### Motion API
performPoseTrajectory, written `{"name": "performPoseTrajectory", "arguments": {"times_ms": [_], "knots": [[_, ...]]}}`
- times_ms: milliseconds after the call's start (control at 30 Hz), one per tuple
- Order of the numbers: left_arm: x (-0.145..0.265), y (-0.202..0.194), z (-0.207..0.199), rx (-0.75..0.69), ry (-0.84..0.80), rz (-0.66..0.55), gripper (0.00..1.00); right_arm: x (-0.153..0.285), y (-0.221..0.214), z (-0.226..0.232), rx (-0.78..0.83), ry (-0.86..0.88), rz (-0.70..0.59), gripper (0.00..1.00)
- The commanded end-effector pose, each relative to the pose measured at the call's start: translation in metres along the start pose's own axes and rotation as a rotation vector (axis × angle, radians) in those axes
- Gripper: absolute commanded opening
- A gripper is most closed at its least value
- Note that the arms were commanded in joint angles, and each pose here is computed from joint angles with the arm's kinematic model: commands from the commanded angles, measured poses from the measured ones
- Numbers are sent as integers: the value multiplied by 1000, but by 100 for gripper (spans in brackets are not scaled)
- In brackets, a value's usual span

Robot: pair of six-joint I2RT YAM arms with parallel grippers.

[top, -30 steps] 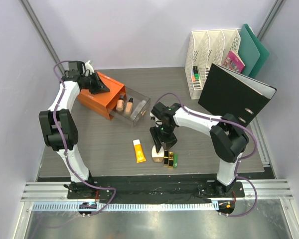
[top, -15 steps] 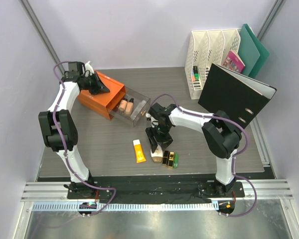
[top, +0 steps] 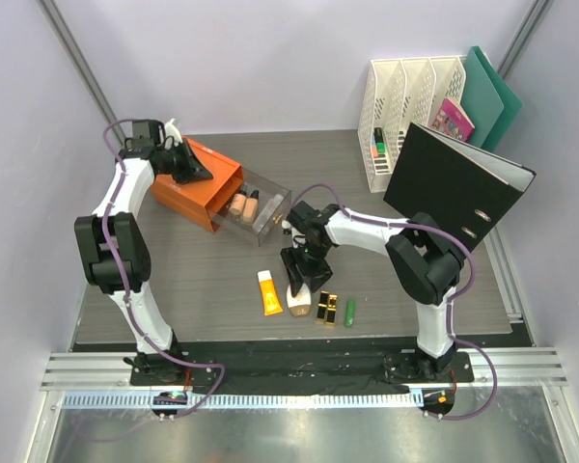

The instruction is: Organize the makeup

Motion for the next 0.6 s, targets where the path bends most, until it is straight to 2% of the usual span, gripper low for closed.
{"name": "performPoseTrajectory", "arguments": {"times_ms": [0, 33, 67, 100, 167, 267, 567], "knots": [[-23, -86, 78, 185, 418, 452, 0, -14, 3, 1, 2, -13, -31, 55], [-23, -86, 77, 185, 418, 452, 0, -15, 3, 1, -3, -12, -29, 49], [-23, -86, 78, 186, 420, 450, 0, -16, 3, 2, -6, -8, -29, 29], [-23, -85, 77, 185, 419, 449, 0, -16, 3, 2, -17, -7, -28, 19], [-23, -86, 78, 184, 421, 450, 0, -17, 3, 1, -24, -10, -28, 6], [-24, -86, 78, 185, 424, 454, 0, -12, 3, 1, -28, -42, -57, 1], [-23, -84, 78, 184, 423, 452, 0, 2, 2, -2, -43, -121, -106, 1]]}}
Point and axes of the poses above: each gripper's point midway between its finger pads, its own x axis back along the fingers, its own z axis along the line the jaws close on, y = z × x, the point moved 10 cm from there along x, back along the fingers, and after that the axes turned 4 degrees about x, right-handed, at the moved point
